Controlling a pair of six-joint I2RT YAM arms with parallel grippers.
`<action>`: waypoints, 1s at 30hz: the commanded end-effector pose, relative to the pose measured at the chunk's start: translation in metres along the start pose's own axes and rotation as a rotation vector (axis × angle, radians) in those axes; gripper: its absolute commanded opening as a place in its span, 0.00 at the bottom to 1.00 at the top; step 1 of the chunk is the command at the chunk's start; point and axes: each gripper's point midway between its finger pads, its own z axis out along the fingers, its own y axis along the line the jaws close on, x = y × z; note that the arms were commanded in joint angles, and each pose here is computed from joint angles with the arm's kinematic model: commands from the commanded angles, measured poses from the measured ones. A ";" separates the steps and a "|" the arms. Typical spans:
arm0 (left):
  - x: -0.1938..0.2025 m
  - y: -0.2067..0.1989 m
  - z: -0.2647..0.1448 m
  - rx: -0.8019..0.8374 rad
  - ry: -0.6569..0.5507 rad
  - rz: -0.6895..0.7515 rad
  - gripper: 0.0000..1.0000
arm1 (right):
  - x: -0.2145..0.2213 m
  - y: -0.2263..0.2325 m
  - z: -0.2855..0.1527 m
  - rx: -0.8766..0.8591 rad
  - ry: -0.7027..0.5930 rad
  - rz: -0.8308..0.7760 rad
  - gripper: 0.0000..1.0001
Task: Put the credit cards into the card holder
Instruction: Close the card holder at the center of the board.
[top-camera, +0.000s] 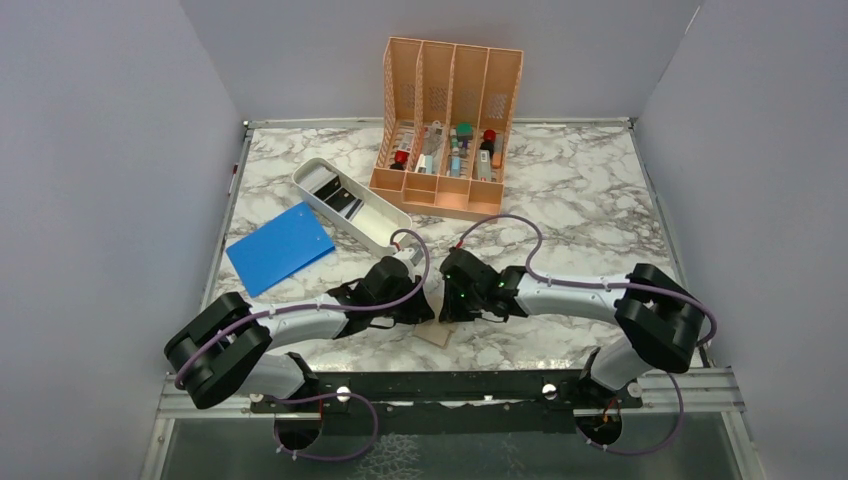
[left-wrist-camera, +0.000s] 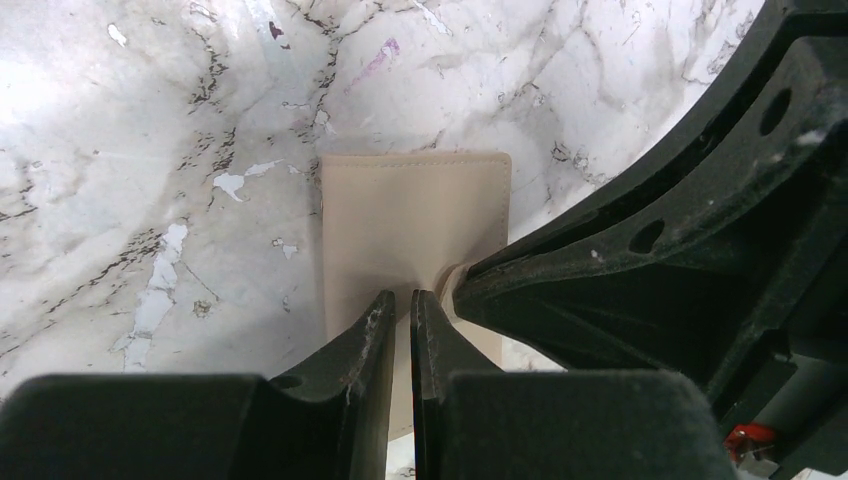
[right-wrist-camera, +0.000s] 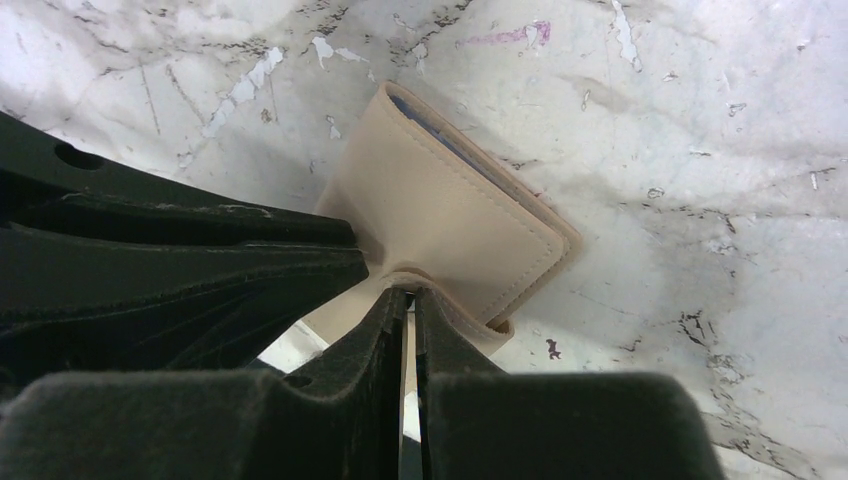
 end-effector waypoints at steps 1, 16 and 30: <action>0.012 0.004 0.000 -0.001 0.031 -0.010 0.15 | 0.041 -0.070 0.013 0.323 0.107 -0.048 0.12; 0.007 0.001 -0.009 0.016 -0.020 -0.026 0.15 | 0.037 -0.069 -0.001 0.453 0.099 -0.087 0.13; -0.116 -0.053 -0.114 -0.055 -0.425 0.142 0.70 | -0.069 0.016 -0.132 0.077 -0.381 -0.013 0.43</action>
